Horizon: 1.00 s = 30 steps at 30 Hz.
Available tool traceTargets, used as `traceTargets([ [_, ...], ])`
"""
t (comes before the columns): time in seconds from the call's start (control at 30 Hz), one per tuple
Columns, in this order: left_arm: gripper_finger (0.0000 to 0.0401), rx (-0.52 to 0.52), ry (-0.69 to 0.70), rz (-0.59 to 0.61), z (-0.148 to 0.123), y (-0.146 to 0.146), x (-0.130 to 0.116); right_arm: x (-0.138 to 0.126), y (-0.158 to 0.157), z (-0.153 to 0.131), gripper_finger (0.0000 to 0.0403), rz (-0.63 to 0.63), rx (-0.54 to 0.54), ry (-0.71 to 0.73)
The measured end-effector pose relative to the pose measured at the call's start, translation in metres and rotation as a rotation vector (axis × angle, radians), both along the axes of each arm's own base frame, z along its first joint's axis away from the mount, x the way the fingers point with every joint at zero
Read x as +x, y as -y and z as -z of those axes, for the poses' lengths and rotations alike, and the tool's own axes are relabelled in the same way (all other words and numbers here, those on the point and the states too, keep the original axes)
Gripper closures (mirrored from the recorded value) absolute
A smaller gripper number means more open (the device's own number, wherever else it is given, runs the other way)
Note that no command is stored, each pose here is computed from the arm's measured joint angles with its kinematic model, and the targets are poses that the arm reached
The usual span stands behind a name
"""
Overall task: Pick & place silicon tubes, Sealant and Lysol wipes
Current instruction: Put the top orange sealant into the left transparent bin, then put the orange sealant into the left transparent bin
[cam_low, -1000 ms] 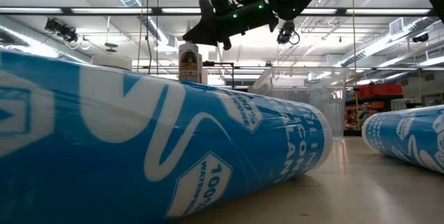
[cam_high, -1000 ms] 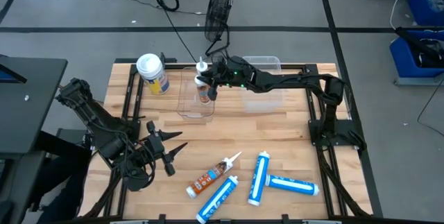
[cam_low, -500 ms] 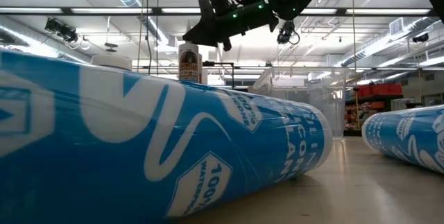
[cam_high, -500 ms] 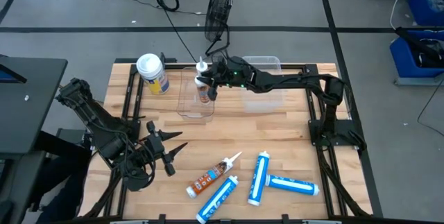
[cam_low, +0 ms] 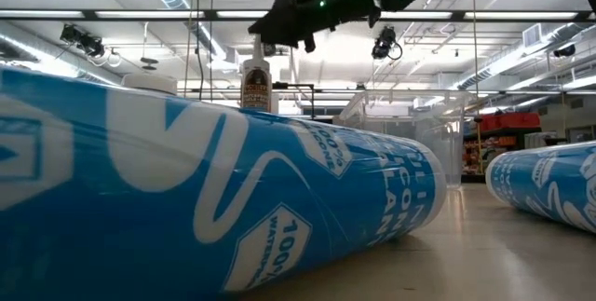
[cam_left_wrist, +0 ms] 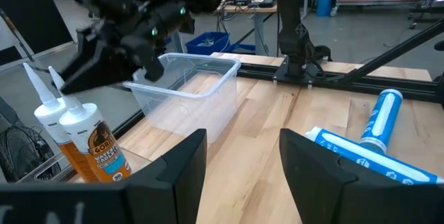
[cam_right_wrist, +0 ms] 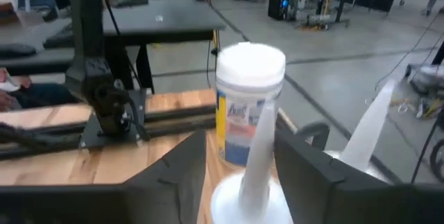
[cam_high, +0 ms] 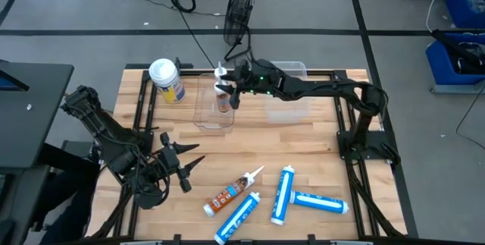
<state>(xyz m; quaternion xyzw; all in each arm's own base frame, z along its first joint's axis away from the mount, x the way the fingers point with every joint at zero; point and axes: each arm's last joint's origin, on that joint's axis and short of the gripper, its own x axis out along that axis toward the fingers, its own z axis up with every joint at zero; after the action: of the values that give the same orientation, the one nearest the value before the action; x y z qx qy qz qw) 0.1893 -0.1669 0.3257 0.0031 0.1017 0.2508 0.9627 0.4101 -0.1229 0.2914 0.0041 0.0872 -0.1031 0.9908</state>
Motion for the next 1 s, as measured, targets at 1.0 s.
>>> traceTargets([
  [1.0, 0.0104, -0.51, -0.39, 0.072, 0.07, -0.005, 0.064, -0.089, -0.149, -0.112, 0.0229, -0.386, -0.077, 0.044],
])
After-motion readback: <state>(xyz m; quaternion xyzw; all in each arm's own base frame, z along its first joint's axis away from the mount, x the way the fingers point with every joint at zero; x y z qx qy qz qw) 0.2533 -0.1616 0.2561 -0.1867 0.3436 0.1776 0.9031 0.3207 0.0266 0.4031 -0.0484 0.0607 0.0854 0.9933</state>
